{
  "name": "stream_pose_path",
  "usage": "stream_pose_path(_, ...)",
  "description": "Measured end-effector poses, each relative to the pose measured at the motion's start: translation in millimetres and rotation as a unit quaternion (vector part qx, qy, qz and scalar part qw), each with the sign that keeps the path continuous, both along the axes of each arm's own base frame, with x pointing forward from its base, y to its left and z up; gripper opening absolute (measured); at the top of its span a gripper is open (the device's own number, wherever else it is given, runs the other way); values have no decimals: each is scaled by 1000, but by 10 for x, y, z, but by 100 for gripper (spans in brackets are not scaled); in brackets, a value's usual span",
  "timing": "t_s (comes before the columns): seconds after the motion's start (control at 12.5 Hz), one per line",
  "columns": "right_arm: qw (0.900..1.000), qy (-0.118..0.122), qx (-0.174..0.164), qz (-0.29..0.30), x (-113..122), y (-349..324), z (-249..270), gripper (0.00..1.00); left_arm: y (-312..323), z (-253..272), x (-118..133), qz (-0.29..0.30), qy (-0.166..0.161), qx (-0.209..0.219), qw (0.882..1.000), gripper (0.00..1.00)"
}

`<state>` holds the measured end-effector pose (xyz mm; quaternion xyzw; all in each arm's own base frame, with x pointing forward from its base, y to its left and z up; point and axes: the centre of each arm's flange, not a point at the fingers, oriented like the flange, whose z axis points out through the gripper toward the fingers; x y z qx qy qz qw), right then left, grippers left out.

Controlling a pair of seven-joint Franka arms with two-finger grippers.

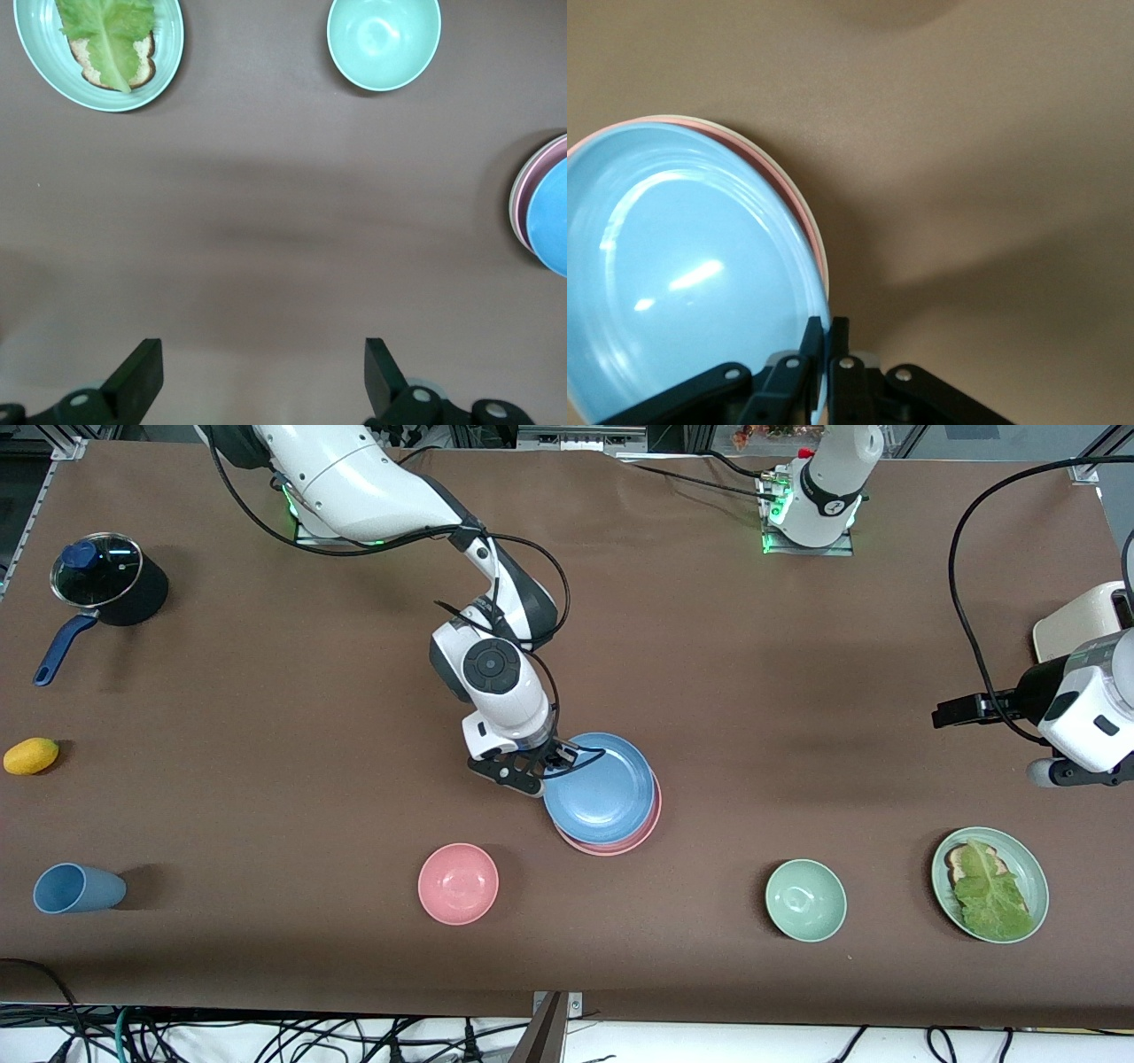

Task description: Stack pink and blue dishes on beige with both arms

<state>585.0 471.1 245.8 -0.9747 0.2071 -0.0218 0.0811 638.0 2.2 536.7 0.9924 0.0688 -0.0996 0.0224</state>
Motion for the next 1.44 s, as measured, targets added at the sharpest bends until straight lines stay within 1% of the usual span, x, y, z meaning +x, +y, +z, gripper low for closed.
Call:
stream_pose_path(0.08, 1000, -3, 2, -1, 16, 2, -5, 10, -1, 23, -10, 2, -1, 1, 1000, 100)
stream_pose_path(0.24, 1000, -9, 3, -4, 69, -19, 31, 30, 9, 53, -25, 6, -1, 1, 1000, 100)
stream_pose_path(0.32, 1000, -12, 3, -6, 106, -42, 59, 35, 19, 58, -26, 8, -1, 1, 1000, 100)
stream_pose_path(0.4, 1000, -15, 1, -8, 152, -72, 99, 37, 18, 76, -27, 9, -2, 1, 1000, 100)
stream_pose_path(0.56, 1000, -8, -22, 7, 290, -201, 246, 54, -14, 237, -57, 7, -16, 0, 1000, 100)
stream_pose_path(0.64, 999, -2, -39, 27, 395, -322, 368, 55, -52, 374, -106, 4, -26, 0, 1000, 100)
stream_pose_path(0.72, 998, 2, -51, 46, 519, -485, 493, 63, -85, 487, -169, 1, -30, 0, 1000, 100)
stream_pose_path(0.8, 996, 5, -58, 64, 651, -693, 605, 75, -103, 559, -223, -1, -28, 0, 1000, 100)
stream_pose_path(0.88, 994, 9, -65, 83, 781, -948, 729, 84, -103, 618, -252, -1, -30, 0, 1000, 100)
stream_pose_path(0.96, 992, 19, -72, 105, 902, -1266, 877, 96, -97, 653, -261, -5, -32, 0, 999, 100)
stream_pose_path(1.04, 989, 29, -76, 126, 990, -1578, 1045, 100, -91, 661, -260, -13, -33, -1, 999, 100)
stream_pose_path(1.2, 984, 38, -67, 163, 1090, -2128, 1403, 100, -88, 658, -259, -23, -34, -3, 999, 100)
stream_pose_path(1.36, 980, 37, -63, 184, 1048, -2595, 1754, 100, -84, 658, -259, -27, -34, -4, 999, 100)
stream_pose_path(1.44, 979, 40, -64, 188, 957, -2806, 1938, 100, -78, 660, -259, -27, -34, -4, 999, 100)
